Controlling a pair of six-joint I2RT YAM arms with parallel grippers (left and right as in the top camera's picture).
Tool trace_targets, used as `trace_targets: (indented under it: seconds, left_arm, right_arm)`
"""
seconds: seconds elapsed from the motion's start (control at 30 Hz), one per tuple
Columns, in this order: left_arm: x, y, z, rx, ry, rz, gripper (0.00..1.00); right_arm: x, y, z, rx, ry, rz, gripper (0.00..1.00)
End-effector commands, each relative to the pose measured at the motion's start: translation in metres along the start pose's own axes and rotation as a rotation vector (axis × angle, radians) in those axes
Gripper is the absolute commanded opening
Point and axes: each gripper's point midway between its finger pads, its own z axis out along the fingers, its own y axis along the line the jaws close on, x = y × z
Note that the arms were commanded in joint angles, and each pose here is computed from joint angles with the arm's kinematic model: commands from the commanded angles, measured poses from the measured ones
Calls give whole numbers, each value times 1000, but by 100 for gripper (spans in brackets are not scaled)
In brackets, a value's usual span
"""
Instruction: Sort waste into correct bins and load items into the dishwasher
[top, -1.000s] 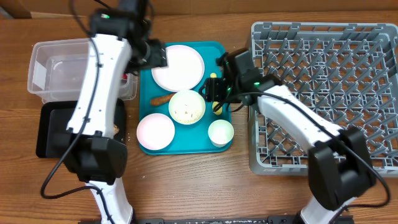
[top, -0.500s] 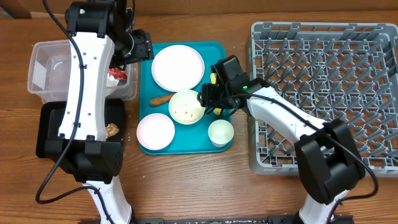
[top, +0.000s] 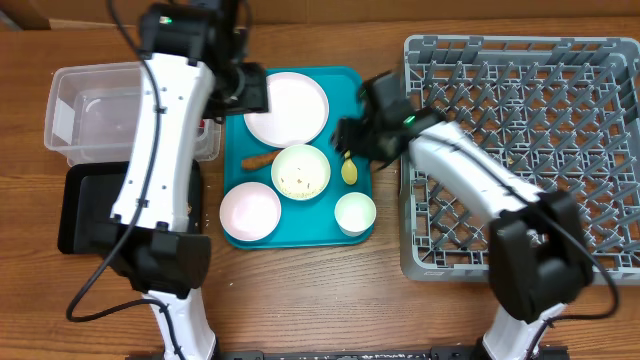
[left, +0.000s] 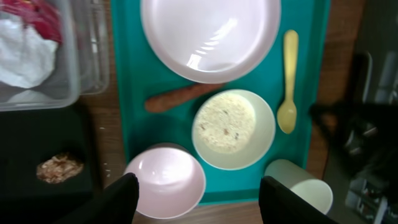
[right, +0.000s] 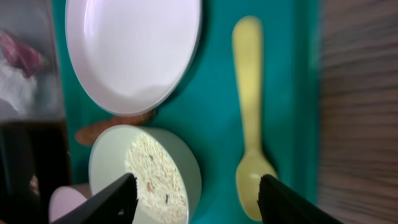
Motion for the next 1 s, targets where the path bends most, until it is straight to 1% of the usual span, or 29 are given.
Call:
trace_targets:
  seconds: [0.0,0.13,0.2,0.3,0.4,0.57,0.7,0.83,0.97]
  left_arm:
    - [10,-23,6,-25,14,93,65]
    - [30,-45,29,-46,69,166,65]
    - [40,-51,46,-54,105,187,65]
    - [56,-59,72,-41,158,202,63]
    - [70,-77,99,14,188,228,61]
    - [81,-95,132,26,164,285,60]
    - [82,-92,156,-19,120,310,60]
    - [86,-89,174,-16,106,311,59]
    - [87,-86,180,-26,103,321,54]
  right_arm:
    - [-63,9,-88,-54,-195,40,66]
    - [-87,-28,-146,-8,-262,131,67]
    - [-90,-47,-168,15,-287,167,69]
    - [-87,-70,-187,51,-294,206,70]
    - [-83,-87,-193,79,-278,240,72]
    - [-77,-91,-192,95,-256,240,72]
    - [-77,-92,-192,96,-253,241,72]
    - [-76,-92,-192,97,-249,243,73]
    - [-76,-92,-192,97,-249,243,72]
